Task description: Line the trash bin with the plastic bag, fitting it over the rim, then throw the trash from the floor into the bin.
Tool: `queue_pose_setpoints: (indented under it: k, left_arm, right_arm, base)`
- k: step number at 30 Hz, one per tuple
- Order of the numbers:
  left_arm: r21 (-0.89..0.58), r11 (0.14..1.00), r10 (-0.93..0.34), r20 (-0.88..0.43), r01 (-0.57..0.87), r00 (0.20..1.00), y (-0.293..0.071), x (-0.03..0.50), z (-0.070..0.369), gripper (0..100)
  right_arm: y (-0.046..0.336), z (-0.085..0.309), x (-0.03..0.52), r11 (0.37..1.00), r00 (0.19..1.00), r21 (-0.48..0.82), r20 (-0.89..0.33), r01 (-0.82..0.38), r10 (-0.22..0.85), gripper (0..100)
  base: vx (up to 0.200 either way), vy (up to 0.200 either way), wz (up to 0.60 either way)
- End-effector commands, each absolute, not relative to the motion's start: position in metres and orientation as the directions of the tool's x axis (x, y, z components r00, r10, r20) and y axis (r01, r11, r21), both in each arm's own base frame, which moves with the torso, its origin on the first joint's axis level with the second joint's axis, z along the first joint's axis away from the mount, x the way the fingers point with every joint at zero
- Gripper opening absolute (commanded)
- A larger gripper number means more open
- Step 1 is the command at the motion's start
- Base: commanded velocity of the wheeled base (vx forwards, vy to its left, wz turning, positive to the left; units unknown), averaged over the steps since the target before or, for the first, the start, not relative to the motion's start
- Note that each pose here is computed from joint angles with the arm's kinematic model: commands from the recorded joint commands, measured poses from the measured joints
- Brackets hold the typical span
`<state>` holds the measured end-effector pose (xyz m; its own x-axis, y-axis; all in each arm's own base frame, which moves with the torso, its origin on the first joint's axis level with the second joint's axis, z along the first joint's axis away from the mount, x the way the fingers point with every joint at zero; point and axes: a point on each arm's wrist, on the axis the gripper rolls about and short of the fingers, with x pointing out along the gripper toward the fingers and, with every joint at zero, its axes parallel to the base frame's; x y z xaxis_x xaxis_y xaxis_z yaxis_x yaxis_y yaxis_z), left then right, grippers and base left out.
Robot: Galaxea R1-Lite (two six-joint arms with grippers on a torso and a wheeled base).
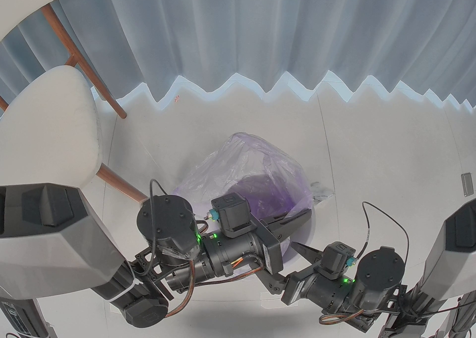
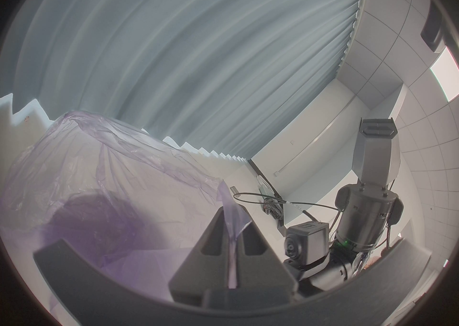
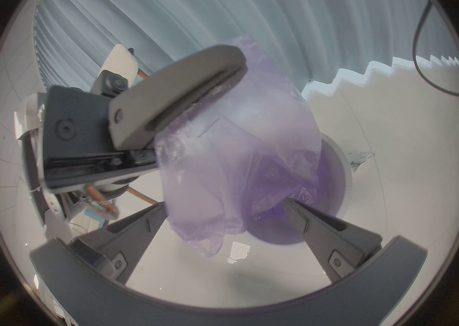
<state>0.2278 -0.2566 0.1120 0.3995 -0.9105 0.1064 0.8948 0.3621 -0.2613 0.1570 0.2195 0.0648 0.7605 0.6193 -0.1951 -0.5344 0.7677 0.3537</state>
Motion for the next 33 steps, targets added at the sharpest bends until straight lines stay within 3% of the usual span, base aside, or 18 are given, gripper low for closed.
queue_pose_setpoints:
  k: [1, 14, 15, 32, 33]
  left_arm:
    - [-0.261, 0.36, -0.912, 0.107, 0.896, 0.397, -0.257, 0.227, 0.112, 0]
    - [-0.256, 0.362, -0.912, 0.103, 0.896, 0.397, -0.258, 0.227, 0.111, 0]
    - [-0.256, 0.362, -0.912, 0.103, 0.896, 0.397, -0.258, 0.227, 0.111, 0]
    - [-0.268, 0.349, -0.922, 0.071, 0.898, 0.38, -0.264, 0.223, 0.1, 0]
    - [-0.27, 0.348, -0.922, 0.072, 0.898, 0.379, -0.263, 0.222, 0.101, 100]
  right_arm:
    - [0.227, 0.057, 0.164, 0.778, 0.772, 0.352, -0.195, -0.52, 0.605, 100]
    - [0.223, 0.062, 0.171, 0.804, 0.813, 0.36, -0.173, -0.473, 0.555, 100]
    - [0.223, 0.062, 0.171, 0.803, 0.814, 0.361, -0.17, -0.473, 0.556, 0]
    - [0.216, 0.07, 0.167, 0.796, 0.813, 0.368, -0.155, -0.48, 0.562, 0]
    - [0.216, 0.072, 0.167, 0.794, 0.813, 0.37, -0.149, -0.482, 0.563, 0]
  base:
    - [0.0, 0.0, 0.0]
    - [0.0, 0.0, 0.0]
    - [0.0, 0.0, 0.0]
    - [0.0, 0.0, 0.0]
    - [0.0, 0.0, 0.0]
